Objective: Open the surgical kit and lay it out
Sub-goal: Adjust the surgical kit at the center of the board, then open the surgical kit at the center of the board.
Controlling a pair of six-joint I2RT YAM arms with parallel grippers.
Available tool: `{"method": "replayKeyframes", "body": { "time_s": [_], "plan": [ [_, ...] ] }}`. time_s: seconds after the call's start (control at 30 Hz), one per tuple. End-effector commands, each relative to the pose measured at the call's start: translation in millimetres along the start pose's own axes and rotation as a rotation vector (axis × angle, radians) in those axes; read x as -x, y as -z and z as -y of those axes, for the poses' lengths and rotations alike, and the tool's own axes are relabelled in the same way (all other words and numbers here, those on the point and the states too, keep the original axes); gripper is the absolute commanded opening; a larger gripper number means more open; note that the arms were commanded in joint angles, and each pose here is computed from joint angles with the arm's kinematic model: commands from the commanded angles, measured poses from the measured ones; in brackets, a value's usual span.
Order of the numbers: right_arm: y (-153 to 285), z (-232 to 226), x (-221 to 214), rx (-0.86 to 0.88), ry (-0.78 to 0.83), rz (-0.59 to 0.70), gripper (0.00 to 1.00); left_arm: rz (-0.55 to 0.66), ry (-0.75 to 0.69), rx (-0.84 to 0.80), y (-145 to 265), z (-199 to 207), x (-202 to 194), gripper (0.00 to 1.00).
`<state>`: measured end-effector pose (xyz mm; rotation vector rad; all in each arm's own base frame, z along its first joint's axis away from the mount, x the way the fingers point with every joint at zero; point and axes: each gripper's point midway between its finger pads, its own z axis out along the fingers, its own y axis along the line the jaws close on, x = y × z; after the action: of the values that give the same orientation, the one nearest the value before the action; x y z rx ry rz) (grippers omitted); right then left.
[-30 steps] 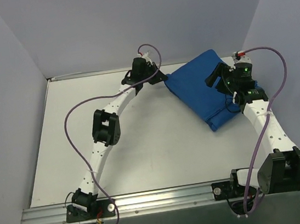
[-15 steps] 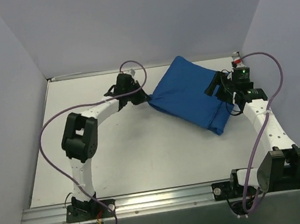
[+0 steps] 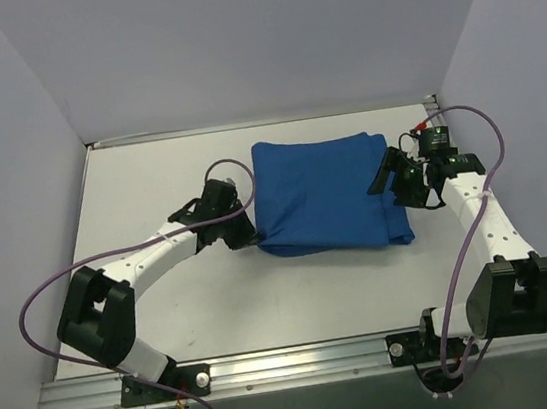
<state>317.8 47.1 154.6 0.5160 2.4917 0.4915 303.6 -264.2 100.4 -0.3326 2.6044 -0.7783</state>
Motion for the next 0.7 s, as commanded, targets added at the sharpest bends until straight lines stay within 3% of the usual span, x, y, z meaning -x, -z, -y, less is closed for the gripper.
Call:
{"method": "replayKeyframes", "body": {
  "time_s": [0.0,0.03,0.07,0.17,0.2,0.37,0.67],
  "plan": [
    [11.9,-5.7,-32.1,0.029,-0.035,-0.106,0.71,-0.095,0.030,0.043,32.5,-1.7,-31.6,0.02],
    [9.1,-3.6,-47.1,0.026,-0.048,-0.146,0.71,-0.097,0.023,0.045,40.3,-0.2,-31.6,0.08],
    [9.0,-1.6,-53.2,0.025,-0.057,-0.159,0.71,-0.088,-0.002,0.060,45.5,-2.8,-29.5,0.30],
    [10.8,10.6,-71.3,-0.013,-0.073,-0.185,0.71,-0.067,-0.068,0.096,68.8,-3.0,-21.9,0.63],
    [13.7,12.1,-73.4,-0.017,-0.069,-0.180,0.70,-0.061,-0.084,0.127,75.2,-7.3,-19.4,0.67],
    [9.1,28.0,-99.5,-0.053,-0.085,-0.233,0.69,-0.037,-0.204,0.137,94.0,5.9,2.4,0.69],
    [-7.6,33.0,-109.4,-0.030,-0.086,-0.251,0.64,-0.047,-0.326,-0.025,104.6,54.5,15.4,0.61]
  ]
}}
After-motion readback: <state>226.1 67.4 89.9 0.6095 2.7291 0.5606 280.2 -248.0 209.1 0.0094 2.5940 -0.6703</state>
